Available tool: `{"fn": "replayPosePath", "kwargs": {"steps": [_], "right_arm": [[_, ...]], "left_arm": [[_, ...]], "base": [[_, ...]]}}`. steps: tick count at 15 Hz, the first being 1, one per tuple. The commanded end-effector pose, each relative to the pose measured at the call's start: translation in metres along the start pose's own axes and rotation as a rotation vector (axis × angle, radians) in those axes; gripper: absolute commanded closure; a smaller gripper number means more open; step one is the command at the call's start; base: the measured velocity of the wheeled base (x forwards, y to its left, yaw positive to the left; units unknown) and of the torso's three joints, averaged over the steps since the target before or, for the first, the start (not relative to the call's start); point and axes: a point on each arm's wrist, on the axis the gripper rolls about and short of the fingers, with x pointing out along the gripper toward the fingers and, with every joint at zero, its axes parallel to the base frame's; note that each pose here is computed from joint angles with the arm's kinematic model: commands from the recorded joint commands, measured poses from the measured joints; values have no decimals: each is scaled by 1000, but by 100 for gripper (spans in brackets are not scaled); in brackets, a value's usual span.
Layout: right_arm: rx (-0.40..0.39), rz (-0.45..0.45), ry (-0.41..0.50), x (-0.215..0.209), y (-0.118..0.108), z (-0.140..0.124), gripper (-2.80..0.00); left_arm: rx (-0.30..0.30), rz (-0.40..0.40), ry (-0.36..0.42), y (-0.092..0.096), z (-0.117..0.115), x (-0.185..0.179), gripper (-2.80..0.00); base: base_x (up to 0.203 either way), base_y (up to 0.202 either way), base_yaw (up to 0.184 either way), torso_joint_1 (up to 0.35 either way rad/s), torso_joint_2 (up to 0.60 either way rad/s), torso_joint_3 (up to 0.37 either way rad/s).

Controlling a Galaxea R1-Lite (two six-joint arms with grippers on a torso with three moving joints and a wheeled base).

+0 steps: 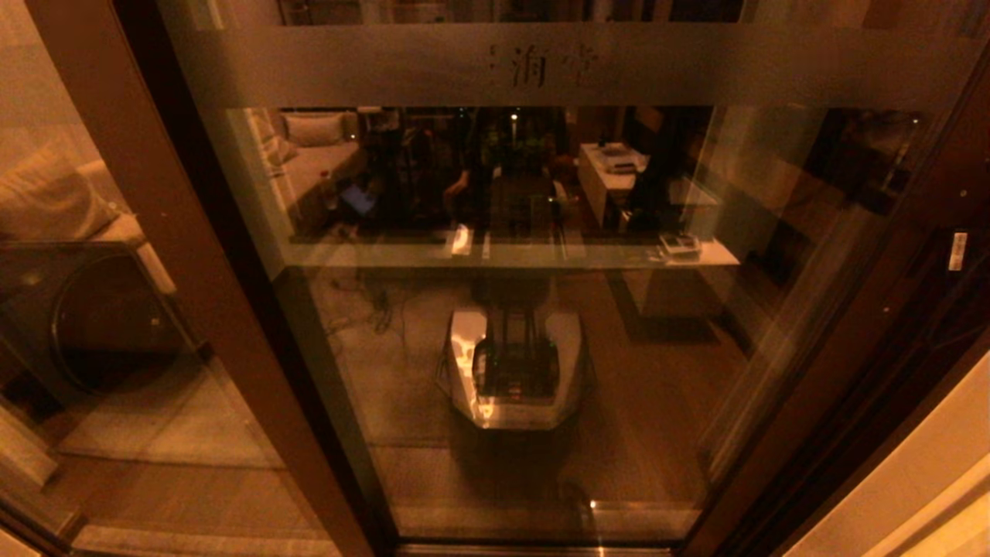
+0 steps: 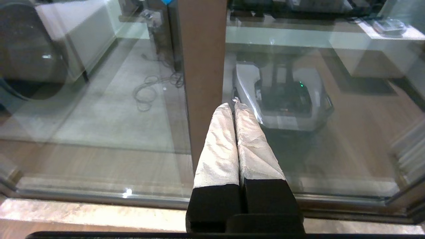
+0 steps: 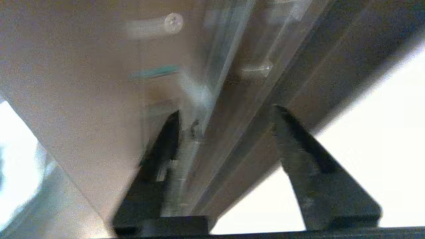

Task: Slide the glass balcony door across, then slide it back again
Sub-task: Close the slid door

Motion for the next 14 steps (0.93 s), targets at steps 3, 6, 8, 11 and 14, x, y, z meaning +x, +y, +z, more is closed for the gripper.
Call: {"fn": "replayPosePath", "kwargs": {"steps": [3,6,8,11,14], "right_arm": [[-18,9,1,-23,-5,-1,0],[-47,36,33,-50,-9,-16,0],[-50,22,41,-54,-9,-18,0],[-59,-23,83,-51,-9,-21,0],[-83,-26,157,-49,-4,-15,0]], "left_arm": [[0,0,2,0,0,0,0],[0,0,2,0,0,0,0],[0,0,1,0,0,0,0],[0,0,2,0,0,0,0],[0,0,2,0,0,0,0]], "base": [[0,0,0,0,0,0],[0,0,0,0,0,0],[0,0,0,0,0,0],[0,0,0,0,0,0],[0,0,0,0,0,0]]}}
